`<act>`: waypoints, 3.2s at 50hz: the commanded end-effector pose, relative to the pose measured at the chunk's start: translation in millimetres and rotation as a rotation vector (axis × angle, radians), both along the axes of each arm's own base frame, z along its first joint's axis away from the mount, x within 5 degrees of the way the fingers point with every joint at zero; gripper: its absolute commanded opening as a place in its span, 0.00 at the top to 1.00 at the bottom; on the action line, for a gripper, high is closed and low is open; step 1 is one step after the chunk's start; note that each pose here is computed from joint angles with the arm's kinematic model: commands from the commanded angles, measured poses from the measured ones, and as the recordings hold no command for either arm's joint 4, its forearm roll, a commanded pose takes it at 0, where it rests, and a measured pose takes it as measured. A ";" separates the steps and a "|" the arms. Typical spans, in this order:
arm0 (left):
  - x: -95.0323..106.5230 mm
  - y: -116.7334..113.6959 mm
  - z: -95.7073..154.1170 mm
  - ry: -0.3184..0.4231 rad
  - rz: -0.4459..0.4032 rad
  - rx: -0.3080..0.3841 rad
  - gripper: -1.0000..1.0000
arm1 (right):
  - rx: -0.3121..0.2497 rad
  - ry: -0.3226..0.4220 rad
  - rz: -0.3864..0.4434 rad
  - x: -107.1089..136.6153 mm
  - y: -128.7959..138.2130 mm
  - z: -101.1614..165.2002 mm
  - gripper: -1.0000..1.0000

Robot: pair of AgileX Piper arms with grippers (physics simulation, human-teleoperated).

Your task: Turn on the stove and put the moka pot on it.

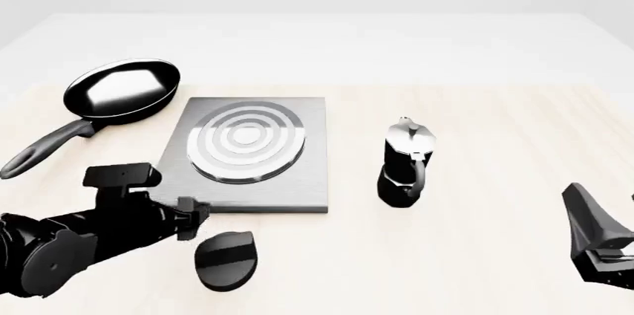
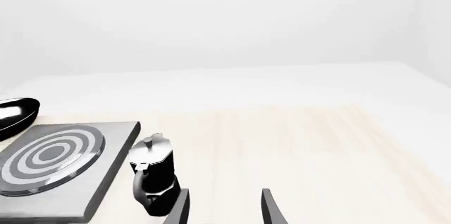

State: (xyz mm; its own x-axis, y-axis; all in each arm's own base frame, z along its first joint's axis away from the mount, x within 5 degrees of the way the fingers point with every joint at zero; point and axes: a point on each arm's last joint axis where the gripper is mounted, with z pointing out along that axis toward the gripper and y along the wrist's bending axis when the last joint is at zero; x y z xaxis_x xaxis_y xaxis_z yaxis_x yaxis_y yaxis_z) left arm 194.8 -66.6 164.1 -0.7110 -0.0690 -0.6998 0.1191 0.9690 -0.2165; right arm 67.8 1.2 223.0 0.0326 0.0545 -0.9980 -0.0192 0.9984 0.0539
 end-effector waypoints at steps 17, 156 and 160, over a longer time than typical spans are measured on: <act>-69.8 63.0 64.5 -0.559 0.277 -0.070 0.00 | 0.035 0.290 0.174 36.4 20.0 90.5 0.00; -117.9 69.7 50.2 -0.796 0.301 0.019 0.00 | 0.196 0.673 0.319 152.6 105.5 -44.2 0.00; -117.7 69.6 50.2 -0.795 0.300 0.018 0.00 | 0.200 0.675 0.321 151.9 106.2 -46.1 0.00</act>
State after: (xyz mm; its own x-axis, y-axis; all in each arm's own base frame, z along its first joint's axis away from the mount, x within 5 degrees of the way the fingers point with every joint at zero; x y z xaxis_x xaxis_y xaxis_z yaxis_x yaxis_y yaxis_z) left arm 76.9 3.1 214.3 0.0400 -0.1594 -0.9864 -0.0339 0.9864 -0.1607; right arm 219.1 105.5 182.9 -0.6205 0.1374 -0.7721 -0.2065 0.9211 0.3300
